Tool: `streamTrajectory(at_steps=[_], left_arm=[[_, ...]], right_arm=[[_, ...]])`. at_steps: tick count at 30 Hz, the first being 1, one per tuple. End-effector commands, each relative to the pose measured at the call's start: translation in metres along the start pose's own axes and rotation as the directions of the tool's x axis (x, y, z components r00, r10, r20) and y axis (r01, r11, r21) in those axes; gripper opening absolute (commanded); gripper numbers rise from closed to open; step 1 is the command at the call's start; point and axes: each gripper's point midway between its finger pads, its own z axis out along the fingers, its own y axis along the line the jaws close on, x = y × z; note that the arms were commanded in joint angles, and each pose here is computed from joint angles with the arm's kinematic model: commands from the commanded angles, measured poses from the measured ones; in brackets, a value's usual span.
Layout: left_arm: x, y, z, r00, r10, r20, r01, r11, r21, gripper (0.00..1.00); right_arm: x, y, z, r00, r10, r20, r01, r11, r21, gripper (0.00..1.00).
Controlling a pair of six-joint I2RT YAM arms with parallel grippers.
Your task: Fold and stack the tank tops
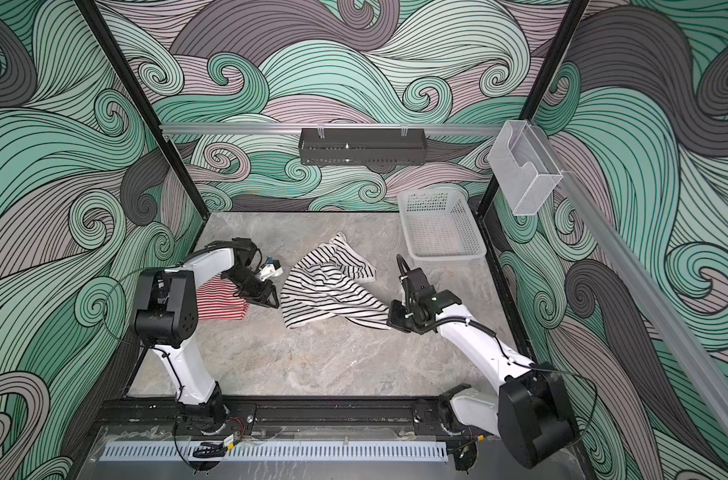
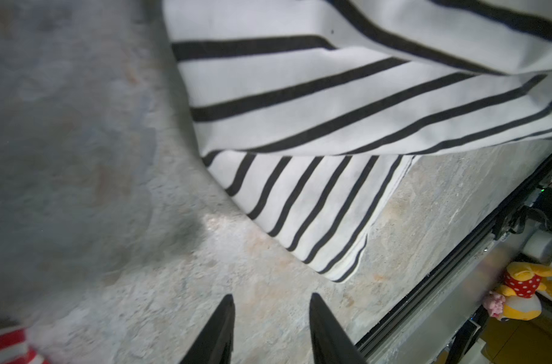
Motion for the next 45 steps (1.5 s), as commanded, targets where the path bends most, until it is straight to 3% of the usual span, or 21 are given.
streamTrajectory(at_steps=[1,9,16,22,24,28,31,34,39,41,45], left_arm=[[0.013,0.002,0.018,0.996,0.008,-0.085,-0.01,1.0,-0.025,0.42],[0.025,-0.016,0.039,0.984,0.061,-0.17,-0.059,0.998,0.016,0.4],[0.011,-0.035,0.048,0.988,0.076,-0.135,-0.066,0.995,0.076,0.42],[-0.002,-0.019,0.058,0.983,0.07,-0.171,-0.077,0.996,-0.036,0.42],[-0.006,-0.015,0.058,0.983,0.071,-0.172,-0.082,0.995,-0.06,0.35],[-0.015,-0.009,0.047,0.985,0.083,-0.149,-0.1,0.989,-0.11,0.01],[-0.022,0.0,0.025,0.99,0.094,-0.108,-0.112,0.979,-0.169,0.0],[-0.027,0.026,-0.009,0.99,0.117,-0.079,-0.136,0.937,-0.321,0.0],[-0.035,0.063,-0.067,0.976,0.186,-0.113,-0.216,0.767,-0.604,0.0],[-0.038,0.063,-0.077,0.968,0.211,-0.136,-0.248,0.723,-0.645,0.0],[-0.044,0.044,-0.059,0.945,0.267,-0.191,-0.327,0.703,-0.632,0.0]], right_arm=[[-0.002,-0.027,-0.003,0.999,-0.014,0.039,0.008,0.992,0.127,0.0],[-0.001,-0.023,0.003,1.0,-0.003,0.018,0.001,0.995,0.096,0.0],[-0.004,-0.009,0.01,1.0,0.015,0.003,-0.015,0.999,0.028,0.0],[-0.004,0.0,0.011,1.0,0.026,-0.001,-0.026,1.0,-0.011,0.0],[-0.003,0.003,0.01,1.0,0.019,0.0,-0.019,1.0,-0.015,0.0],[-0.004,0.014,0.008,1.0,-0.003,-0.002,0.003,1.0,-0.03,0.0],[-0.002,0.026,0.01,0.999,-0.038,-0.013,0.037,0.999,-0.038,0.0],[0.002,0.034,0.018,0.996,-0.079,-0.041,0.078,0.997,-0.018,0.0],[0.015,0.038,0.041,0.985,-0.119,-0.122,0.124,0.992,0.038,0.0],[0.02,0.039,0.051,0.98,-0.13,-0.151,0.14,0.988,0.058,0.0],[0.028,0.04,0.066,0.972,-0.138,-0.189,0.155,0.985,0.078,0.0]])
